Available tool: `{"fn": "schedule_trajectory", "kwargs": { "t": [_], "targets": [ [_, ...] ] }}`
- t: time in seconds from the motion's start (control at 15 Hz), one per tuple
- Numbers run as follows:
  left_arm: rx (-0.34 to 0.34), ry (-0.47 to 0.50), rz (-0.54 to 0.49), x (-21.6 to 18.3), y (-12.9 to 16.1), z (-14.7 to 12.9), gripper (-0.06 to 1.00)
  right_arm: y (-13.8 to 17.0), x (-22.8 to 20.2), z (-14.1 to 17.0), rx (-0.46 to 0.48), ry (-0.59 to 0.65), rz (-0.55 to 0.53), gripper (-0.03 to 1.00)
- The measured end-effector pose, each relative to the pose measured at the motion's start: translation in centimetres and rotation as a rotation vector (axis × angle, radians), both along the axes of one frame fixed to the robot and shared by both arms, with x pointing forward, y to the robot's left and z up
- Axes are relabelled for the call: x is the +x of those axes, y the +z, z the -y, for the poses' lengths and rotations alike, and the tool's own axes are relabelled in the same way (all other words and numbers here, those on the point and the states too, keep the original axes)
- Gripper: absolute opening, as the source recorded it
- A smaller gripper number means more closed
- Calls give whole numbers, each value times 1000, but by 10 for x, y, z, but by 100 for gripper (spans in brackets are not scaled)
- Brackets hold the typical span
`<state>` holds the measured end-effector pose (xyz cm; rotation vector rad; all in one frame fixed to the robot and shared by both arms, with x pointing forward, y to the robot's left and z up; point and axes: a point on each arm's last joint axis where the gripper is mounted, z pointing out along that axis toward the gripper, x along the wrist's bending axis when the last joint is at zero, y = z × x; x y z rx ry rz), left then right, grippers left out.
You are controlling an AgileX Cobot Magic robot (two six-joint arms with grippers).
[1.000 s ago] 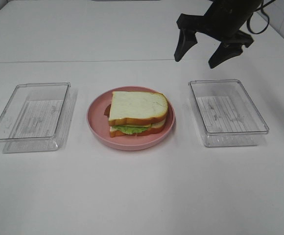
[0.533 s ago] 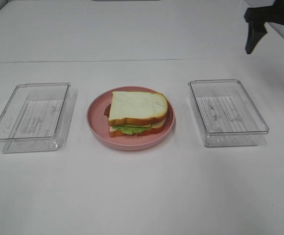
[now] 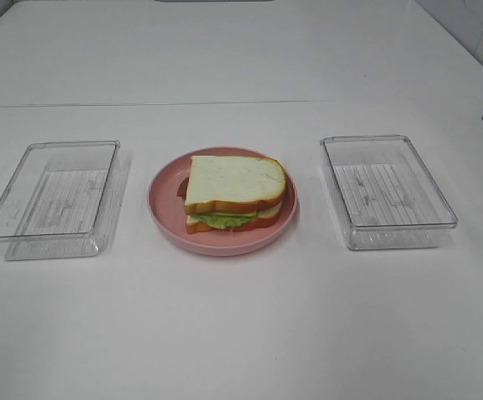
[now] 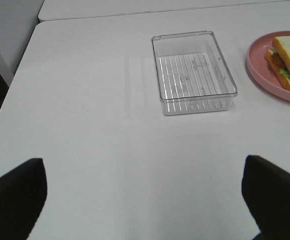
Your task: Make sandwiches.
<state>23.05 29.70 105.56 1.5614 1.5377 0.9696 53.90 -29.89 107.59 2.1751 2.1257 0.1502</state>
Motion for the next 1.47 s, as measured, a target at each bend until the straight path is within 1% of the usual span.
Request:
{"fn": "schedule_trajectory", "kwargs": {
  "t": [0.13, 0.4, 0.53, 0.6, 0.73, 0.8, 1.13, 1.27, 1.33, 1.47],
  "targets": [
    [0, 0, 0, 0, 0, 0, 98, 9, -56, -9, 2, 35, 102, 87],
    [0, 0, 0, 0, 0, 0, 98, 10, -157, -7, 13, 40, 285, 87],
    [0, 0, 0, 0, 0, 0, 98, 8, -200, -5, 15, 40, 395, 87],
    [0, 0, 0, 0, 0, 0, 98, 6, -210, -5, 15, 40, 423, 87],
    [0, 0, 0, 0, 0, 0, 98, -3, -242, -3, 17, 40, 520, 87],
    [0, 0, 0, 0, 0, 0, 98, -13, -268, -2, 19, 41, 621, 87],
    [0, 0, 0, 0, 0, 0, 98, -29, -308, -1, 18, 48, 798, 87],
    [0, 0, 0, 0, 0, 0, 98, -38, -312, 0, 15, 52, 796, 87],
    [0, 0, 0, 0, 0, 0, 98, -46, -310, -1, 11, 60, 766, 87],
    [0, 0, 0, 0, 0, 0, 98, -48, -309, -1, 7, 67, 764, 87]
  ]
}}
